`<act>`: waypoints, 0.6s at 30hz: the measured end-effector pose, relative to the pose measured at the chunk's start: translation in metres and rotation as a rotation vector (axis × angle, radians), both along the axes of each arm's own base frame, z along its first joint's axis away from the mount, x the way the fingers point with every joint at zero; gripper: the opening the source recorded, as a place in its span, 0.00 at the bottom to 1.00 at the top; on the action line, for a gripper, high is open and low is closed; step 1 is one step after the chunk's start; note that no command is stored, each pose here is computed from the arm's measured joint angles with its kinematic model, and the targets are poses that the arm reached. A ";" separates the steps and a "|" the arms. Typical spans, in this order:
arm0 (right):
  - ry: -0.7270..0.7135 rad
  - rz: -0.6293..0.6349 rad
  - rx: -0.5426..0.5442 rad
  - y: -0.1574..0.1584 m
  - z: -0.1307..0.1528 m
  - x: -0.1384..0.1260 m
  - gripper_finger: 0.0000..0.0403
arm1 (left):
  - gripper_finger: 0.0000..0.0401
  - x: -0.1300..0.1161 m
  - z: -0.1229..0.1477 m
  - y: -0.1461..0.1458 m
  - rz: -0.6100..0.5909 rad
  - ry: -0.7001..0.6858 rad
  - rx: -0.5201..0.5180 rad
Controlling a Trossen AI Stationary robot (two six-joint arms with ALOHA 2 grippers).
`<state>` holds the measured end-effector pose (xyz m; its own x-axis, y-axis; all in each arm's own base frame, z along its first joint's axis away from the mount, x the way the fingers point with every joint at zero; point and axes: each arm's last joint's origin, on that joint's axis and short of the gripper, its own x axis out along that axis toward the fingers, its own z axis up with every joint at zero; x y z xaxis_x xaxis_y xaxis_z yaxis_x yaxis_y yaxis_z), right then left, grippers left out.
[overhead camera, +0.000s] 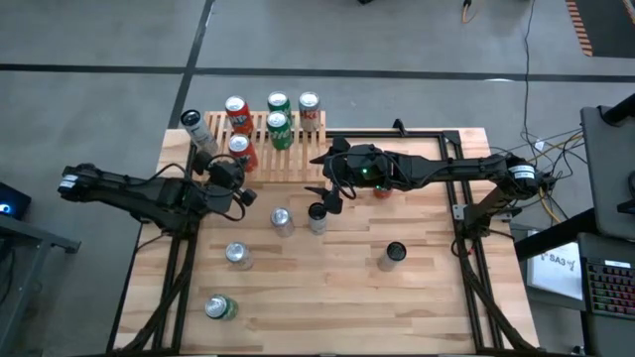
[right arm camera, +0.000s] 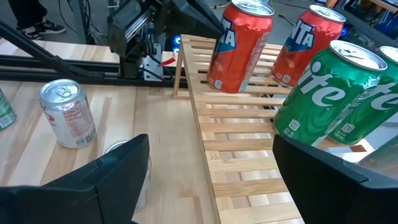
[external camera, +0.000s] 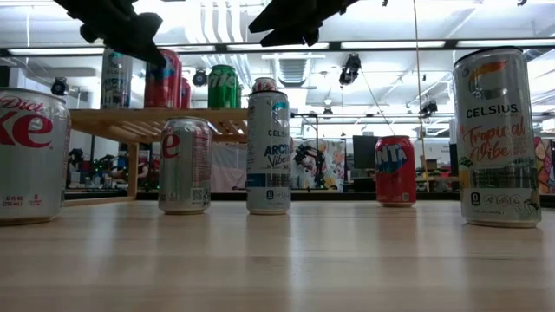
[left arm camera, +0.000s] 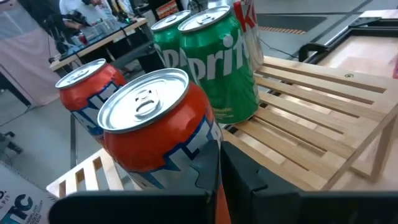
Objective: Place canned beverage on shelf
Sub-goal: Put the bottom orange soda can on the shelf aligned with the other orange soda can
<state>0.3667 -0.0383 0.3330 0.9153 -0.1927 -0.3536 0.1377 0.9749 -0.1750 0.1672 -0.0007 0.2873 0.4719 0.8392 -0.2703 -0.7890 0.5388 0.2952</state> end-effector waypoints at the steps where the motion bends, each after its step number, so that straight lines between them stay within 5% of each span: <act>1: 0.000 0.000 0.000 0.000 0.000 0.000 0.82 | 0.00 0.000 0.000 0.000 0.004 0.001 0.003; 11: 0.026 0.002 -0.002 0.000 -0.002 -0.001 0.82 | 0.00 0.000 0.002 0.001 0.008 -0.014 -0.008; 18: 0.073 0.011 -0.023 0.000 -0.005 -0.003 0.82 | 0.00 0.005 0.002 -0.004 -0.185 0.018 -0.136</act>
